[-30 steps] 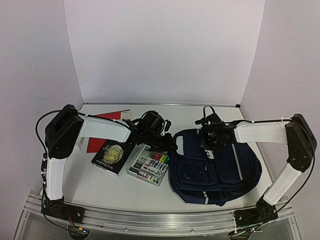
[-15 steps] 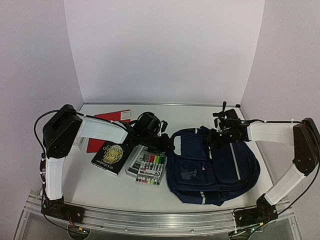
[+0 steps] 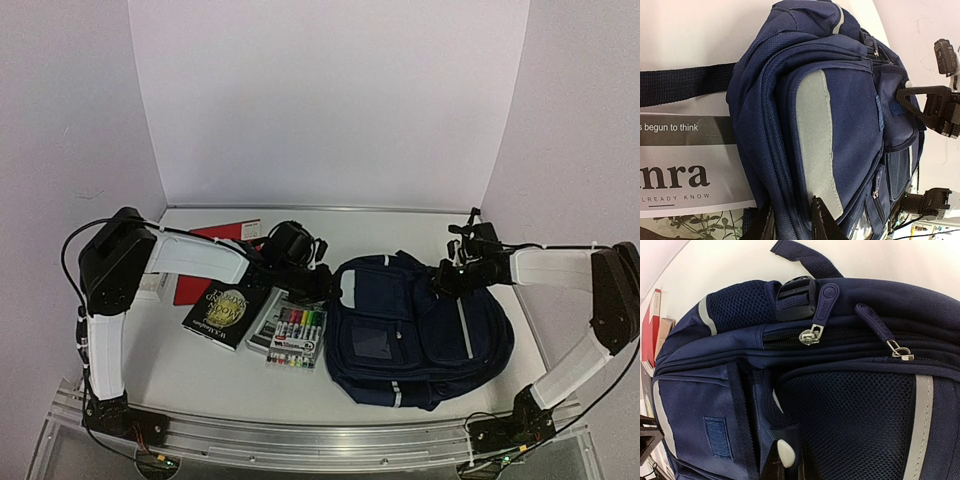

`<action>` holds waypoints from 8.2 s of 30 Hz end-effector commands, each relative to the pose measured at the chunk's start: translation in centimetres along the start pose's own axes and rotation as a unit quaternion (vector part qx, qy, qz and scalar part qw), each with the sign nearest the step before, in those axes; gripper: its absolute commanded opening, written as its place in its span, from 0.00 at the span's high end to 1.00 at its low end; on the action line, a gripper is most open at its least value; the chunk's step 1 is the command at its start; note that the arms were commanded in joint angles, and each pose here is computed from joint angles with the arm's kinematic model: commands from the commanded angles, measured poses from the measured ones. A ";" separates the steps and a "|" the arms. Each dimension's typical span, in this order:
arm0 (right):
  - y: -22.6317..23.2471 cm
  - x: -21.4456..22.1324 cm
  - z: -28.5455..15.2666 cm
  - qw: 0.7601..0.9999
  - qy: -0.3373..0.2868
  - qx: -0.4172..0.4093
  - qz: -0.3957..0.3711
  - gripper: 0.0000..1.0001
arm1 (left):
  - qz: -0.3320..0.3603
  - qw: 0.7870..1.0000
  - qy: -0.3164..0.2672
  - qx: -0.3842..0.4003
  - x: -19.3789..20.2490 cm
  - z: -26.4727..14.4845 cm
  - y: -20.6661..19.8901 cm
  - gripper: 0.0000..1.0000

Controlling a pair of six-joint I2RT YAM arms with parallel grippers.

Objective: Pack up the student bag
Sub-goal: Unzip the student bag at the center of the board, then pick up the personal item from the center of the board, then place the personal item in the student bag.

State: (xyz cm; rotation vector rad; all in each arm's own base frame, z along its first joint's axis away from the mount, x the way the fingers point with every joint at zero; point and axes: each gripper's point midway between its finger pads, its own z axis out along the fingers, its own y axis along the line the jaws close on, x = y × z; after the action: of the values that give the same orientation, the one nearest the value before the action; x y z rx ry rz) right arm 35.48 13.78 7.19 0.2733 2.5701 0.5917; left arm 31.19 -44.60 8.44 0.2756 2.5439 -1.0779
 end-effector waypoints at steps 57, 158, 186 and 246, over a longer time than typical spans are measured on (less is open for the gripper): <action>-0.6 -2.7 -7.3 0.993 -0.110 0.035 -0.013 0.13 | 0.039 0.996 0.040 -0.070 -15.1 -1.9 18.2 0.60; 29.5 5.2 -17.4 0.864 -0.095 -0.444 -0.216 1.00 | 0.162 0.956 -0.050 0.238 -3.2 -19.4 -9.6 0.11; 30.6 5.4 -21.7 0.815 -0.119 -0.528 -0.208 0.96 | 0.195 0.880 -0.004 0.434 -0.7 -22.9 -15.3 0.67; -0.4 -0.3 -3.3 0.990 -0.074 0.109 -0.048 1.00 | 0.160 0.984 -0.033 -0.077 -1.3 3.3 -11.4 0.32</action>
State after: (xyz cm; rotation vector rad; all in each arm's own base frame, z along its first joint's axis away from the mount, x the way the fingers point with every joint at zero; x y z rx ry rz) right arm 35.01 13.26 11.67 0.2628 2.4318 0.2820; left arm 28.80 -54.32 15.93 0.5682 2.3912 -0.9110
